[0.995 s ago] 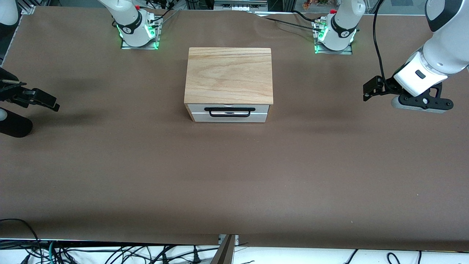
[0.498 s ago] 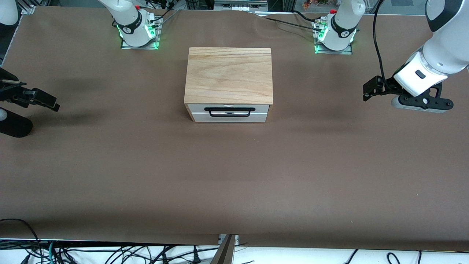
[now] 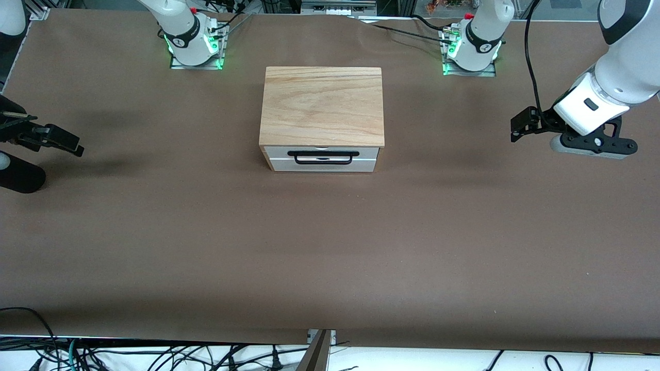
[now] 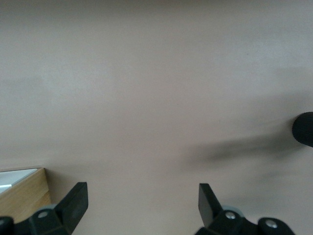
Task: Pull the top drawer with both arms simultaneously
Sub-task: 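Move the left gripper and the right gripper toward the drawer handle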
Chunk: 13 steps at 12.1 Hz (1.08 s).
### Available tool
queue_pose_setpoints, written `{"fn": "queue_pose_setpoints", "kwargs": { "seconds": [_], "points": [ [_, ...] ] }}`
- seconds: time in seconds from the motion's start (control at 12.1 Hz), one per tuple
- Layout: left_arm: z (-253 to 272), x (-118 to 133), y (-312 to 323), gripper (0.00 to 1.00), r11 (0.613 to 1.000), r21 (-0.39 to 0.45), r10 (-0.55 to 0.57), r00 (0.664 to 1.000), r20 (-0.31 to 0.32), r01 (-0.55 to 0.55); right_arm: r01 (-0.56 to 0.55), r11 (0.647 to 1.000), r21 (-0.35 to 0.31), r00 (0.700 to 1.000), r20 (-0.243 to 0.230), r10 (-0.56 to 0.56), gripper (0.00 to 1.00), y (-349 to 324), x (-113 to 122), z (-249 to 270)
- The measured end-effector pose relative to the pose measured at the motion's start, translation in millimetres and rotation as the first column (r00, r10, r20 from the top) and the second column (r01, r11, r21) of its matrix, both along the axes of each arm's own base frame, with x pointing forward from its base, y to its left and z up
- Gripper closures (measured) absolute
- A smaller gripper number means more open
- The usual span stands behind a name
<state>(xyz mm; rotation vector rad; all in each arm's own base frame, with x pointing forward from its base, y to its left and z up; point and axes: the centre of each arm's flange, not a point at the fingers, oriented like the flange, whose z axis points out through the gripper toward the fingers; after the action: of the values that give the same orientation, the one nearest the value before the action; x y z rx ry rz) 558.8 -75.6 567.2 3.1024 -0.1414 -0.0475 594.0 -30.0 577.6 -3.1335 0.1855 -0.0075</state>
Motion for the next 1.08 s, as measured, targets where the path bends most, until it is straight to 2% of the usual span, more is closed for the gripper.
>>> {"fn": "queue_pose_setpoints", "kwargs": {
  "seconds": [0.25,0.41,0.66,0.75,0.91,1.0,1.08],
  "points": [
    [-2.9,0.0,-1.2,0.00,1.000,0.001,-0.002,1.000,-0.011,0.002,0.001,1.000,0.000,1.000,0.000,-0.001,0.00,-0.8,0.0,0.0],
    [-13.8,-0.5,-10.6,0.00,1.000,-0.004,-0.018,0.999,-0.051,0.018,0.002,1.000,0.000,1.000,-0.005,-0.002,0.00,-1.1,0.4,-2.0],
    [-27.3,-0.2,-28.3,0.00,0.998,-0.045,-0.038,0.995,-0.093,0.034,-0.001,1.000,-0.001,0.997,-0.075,0.001,0.00,1.0,13.7,-41.4],
    [-32.6,0.6,-32.5,0.00,0.997,-0.075,-0.037,0.993,-0.111,0.029,-0.004,1.000,-0.002,0.995,-0.095,0.004,0.00,2.8,18.1,-54.2],
    [-54.4,6.2,-46.0,0.00,0.981,-0.193,-0.029,0.985,-0.172,-0.005,-0.013,1.000,0.002,0.993,-0.119,0.013,0.00,8.8,23.0,-69.4],
    [-71.0,11.0,-52.5,0.00,0.969,-0.246,-0.025,0.977,-0.211,-0.028,-0.020,1.000,0.016,0.991,-0.130,0.022,0.00,16.1,24.6,-76.1],
    [-87.0,15.8,-58.9,0.00,0.953,-0.298,-0.020,0.969,-0.248,-0.056,-0.022,0.998,0.060,0.989,-0.147,0.031,0.00,26.7,27.1,-87.3]
  ]
}}
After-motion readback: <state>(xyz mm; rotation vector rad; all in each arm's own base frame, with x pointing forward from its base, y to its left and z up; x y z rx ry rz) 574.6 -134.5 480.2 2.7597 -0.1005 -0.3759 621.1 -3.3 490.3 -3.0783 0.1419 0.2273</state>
